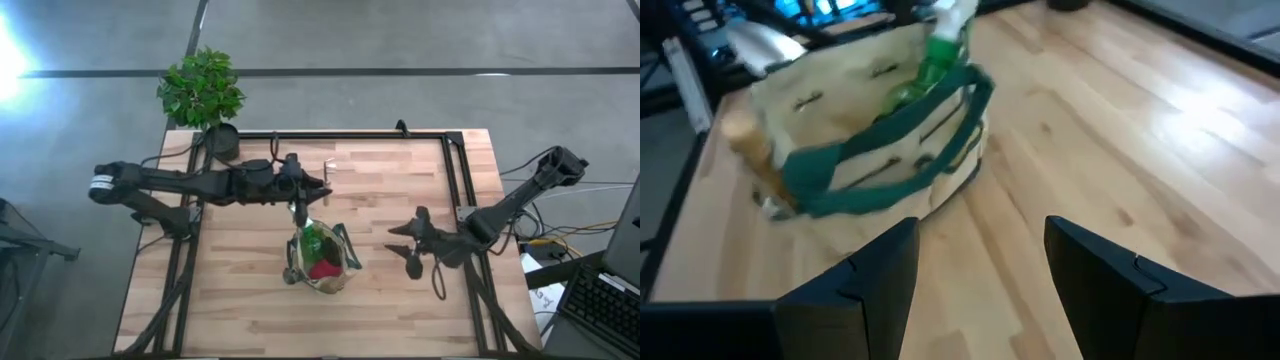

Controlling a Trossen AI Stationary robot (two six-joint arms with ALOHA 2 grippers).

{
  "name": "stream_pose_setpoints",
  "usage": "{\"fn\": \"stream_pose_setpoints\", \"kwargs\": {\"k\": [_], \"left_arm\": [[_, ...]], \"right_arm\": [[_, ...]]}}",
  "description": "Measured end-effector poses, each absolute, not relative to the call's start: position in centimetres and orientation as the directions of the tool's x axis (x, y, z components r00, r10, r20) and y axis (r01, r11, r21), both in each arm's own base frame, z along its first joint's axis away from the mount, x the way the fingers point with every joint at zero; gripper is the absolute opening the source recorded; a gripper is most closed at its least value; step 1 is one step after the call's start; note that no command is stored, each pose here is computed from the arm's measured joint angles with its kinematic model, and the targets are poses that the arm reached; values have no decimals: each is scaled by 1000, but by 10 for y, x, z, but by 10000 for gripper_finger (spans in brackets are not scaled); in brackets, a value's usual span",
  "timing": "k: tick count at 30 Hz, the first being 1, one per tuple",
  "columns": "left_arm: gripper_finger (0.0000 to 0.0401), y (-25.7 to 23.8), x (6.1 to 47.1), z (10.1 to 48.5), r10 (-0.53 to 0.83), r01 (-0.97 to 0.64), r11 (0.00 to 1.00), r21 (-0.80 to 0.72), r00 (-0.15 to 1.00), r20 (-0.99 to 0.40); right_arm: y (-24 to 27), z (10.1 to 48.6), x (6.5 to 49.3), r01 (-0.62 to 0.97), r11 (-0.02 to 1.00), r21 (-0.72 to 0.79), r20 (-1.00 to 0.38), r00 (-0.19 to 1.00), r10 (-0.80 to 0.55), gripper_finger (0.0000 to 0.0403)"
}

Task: Pick & Place Garden tools in Gardening bag
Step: Put the hand rake into the gardening bag

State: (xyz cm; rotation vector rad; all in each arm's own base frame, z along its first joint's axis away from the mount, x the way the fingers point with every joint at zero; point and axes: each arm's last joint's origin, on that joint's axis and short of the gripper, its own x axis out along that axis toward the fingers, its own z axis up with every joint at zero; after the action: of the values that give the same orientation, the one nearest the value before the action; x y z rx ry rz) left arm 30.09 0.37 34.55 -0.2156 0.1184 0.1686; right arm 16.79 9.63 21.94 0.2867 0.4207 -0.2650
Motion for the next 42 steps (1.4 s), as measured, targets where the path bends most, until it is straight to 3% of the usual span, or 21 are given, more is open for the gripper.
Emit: {"fn": "stream_pose_setpoints", "kwargs": {"k": [6, 14, 22, 33, 38, 42], "left_arm": [[72, 3, 285, 358, 176, -197, 958, -210, 978, -115], [72, -6, 265, 368, 241, -262, 947, -185, 962, -130], [72, -7, 251, 375, 253, -275, 943, -187, 958, -134], [72, -3, 206, 396, 279, -294, 933, -208, 955, -99], [72, -3, 195, 397, 276, -296, 934, -202, 954, -119], [72, -3, 193, 393, 276, -303, 934, -187, 948, -160]], "right_arm": [[78, 217, 191, 342, 914, 218, -481, 853, -204, 210], [40, 258, 233, 69, 970, 234, -539, 839, 70, 210], [4, 273, 282, 45, 997, 59, -678, 735, 7, 208], [1, 270, 357, -57, 996, 63, -744, 663, 85, 177], [7, 272, 373, -128, 983, 136, -754, 630, 186, 165], [22, 288, 372, -231, 967, 110, -719, 653, 238, 155]]}}
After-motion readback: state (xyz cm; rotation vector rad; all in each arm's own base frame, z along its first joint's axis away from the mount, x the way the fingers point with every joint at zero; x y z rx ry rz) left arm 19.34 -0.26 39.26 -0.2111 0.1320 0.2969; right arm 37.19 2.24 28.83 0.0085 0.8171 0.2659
